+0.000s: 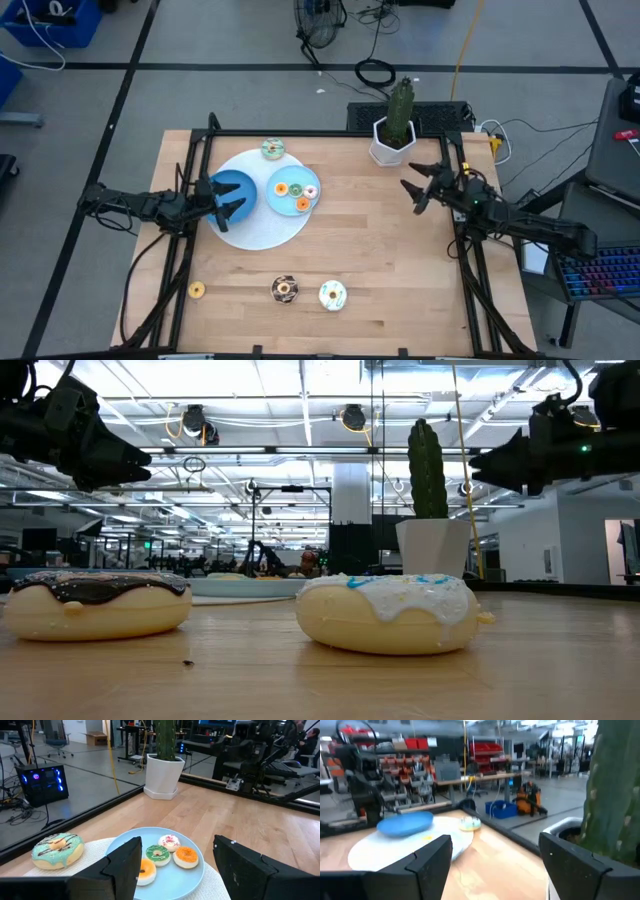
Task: Pick & Place donuts
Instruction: Put the small yellow donut on the blue plate
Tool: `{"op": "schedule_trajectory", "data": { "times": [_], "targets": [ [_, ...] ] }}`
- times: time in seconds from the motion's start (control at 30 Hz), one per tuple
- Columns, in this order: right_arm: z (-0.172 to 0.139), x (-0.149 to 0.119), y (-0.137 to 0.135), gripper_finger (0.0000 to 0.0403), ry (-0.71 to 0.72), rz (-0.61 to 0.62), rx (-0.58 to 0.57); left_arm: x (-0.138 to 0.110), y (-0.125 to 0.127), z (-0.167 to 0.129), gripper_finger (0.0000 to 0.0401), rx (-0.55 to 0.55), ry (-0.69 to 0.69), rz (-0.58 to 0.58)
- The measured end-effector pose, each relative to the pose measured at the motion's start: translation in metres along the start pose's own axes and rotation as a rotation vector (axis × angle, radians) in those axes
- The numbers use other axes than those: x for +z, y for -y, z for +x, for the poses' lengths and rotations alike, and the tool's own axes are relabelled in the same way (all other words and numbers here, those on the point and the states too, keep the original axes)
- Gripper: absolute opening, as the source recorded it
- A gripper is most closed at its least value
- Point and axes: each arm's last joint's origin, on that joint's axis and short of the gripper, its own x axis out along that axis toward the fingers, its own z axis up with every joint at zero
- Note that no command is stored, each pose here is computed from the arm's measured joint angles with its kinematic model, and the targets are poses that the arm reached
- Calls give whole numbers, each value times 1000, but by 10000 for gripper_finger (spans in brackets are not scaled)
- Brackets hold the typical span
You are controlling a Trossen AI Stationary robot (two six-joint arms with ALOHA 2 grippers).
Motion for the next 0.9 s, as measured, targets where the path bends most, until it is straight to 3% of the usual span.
{"op": "schedule_trajectory", "data": {
  "times": [0.4,0.63,0.73,0.9],
  "targets": [
    [-1,-4,-2,282,-41,-23,74,-5,-1,0,244,1,-43,-52],
    [-1,-4,-2,286,-42,-25,75,-8,11,6,243,-225,-166,-185],
    [-1,-4,-2,286,-42,-25,75,-7,18,11,243,-264,-299,-210],
    [-1,-4,-2,282,-41,-25,75,-6,35,21,243,-253,-659,-238]
  ]
}}
